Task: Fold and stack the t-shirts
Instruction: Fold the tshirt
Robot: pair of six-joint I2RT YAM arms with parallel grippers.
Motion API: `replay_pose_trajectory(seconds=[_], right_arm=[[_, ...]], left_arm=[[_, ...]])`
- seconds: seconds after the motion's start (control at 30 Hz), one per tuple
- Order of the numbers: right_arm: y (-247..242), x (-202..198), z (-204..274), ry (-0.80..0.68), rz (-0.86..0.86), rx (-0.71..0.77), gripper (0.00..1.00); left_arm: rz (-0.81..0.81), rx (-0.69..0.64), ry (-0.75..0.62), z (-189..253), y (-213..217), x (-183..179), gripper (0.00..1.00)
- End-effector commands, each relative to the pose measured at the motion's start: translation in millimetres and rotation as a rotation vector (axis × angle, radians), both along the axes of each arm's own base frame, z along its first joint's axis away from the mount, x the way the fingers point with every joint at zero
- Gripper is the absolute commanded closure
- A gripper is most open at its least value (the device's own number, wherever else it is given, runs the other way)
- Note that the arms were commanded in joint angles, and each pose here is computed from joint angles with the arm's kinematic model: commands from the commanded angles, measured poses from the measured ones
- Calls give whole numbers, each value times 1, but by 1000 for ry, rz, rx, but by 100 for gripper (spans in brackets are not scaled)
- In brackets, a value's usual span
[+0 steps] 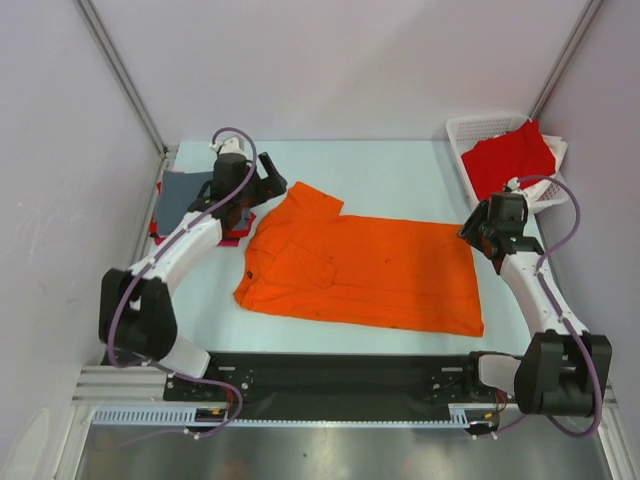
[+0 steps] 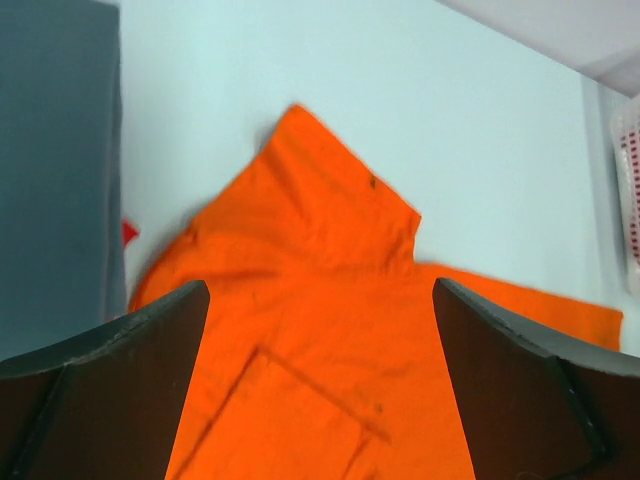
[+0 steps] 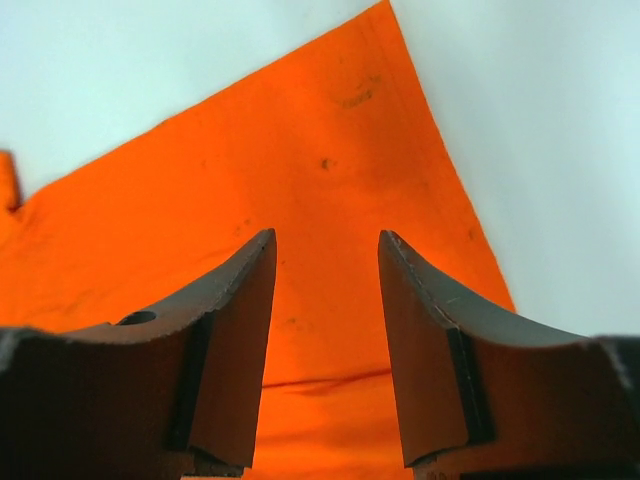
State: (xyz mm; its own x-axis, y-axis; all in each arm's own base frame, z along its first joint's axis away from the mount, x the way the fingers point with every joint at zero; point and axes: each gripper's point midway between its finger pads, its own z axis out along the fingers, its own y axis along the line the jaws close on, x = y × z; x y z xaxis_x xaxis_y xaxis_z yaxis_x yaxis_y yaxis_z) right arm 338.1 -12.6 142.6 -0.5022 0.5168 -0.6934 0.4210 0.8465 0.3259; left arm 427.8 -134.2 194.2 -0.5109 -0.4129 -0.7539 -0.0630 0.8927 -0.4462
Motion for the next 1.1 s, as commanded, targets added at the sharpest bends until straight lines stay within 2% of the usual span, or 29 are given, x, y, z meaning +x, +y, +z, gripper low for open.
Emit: replay_pose_trajectory(seconds=[0.0, 0.07, 0.1, 0.13, 0.2, 0.23, 0.27, 0.3, 0.33, 0.4, 0.43, 0.53, 0.57, 0.6, 0.83, 0.93, 1.07], right_arm=[[-9, 37, 28, -99, 26, -96, 50], [-10, 47, 23, -84, 26, -100, 50], [-10, 54, 17, -68, 30, -97, 50], [-10, 59, 14, -65, 28, -96, 50], [-9, 68, 6, -48, 31, -93, 51], [-9, 70, 5, -48, 30, -94, 51], [-8, 73, 4, -51, 32, -96, 51], [-8, 76, 0, -43, 33, -99, 51], [-8, 78, 0, -49, 34, -102, 51], [-8, 83, -4, -43, 35, -103, 51], [-9, 85, -6, -40, 32, -103, 52], [-8, 90, -13, -26, 34, -103, 52], [-7, 91, -14, -24, 35, -105, 52], [-6, 93, -15, -22, 36, -105, 52], [-6, 95, -25, 3, 32, -110, 53], [-8, 95, -31, 30, 24, -121, 53], [-12, 96, -38, 65, 12, -139, 53]], left_arm=[[-51, 47, -77, 17, -13, 52, 0], [-60, 58, -50, 2, -19, 70, 1], [-64, 57, -68, 10, -23, 82, 2], [-67, 68, -13, -19, -26, 93, 2], [-76, 65, -6, -21, -33, 112, 3], [-88, 72, 42, -45, -37, 119, 4], [-92, 73, 63, -56, -40, 125, 6], [-91, 69, 45, -48, -43, 136, 7], [-113, 63, 86, -71, -49, 141, 7], [-118, 57, 79, -69, -54, 155, 9], [-117, 61, 117, -92, -55, 160, 11], [-117, 55, 144, -94, -60, 176, 12], [-108, 66, 196, -121, -60, 178, 14], [-103, 62, 209, -114, -61, 182, 14], [-69, 65, 324, -154, -57, 170, 20], [-78, 51, 349, -161, -59, 163, 26], [-92, 52, 353, -161, -61, 159, 44]])
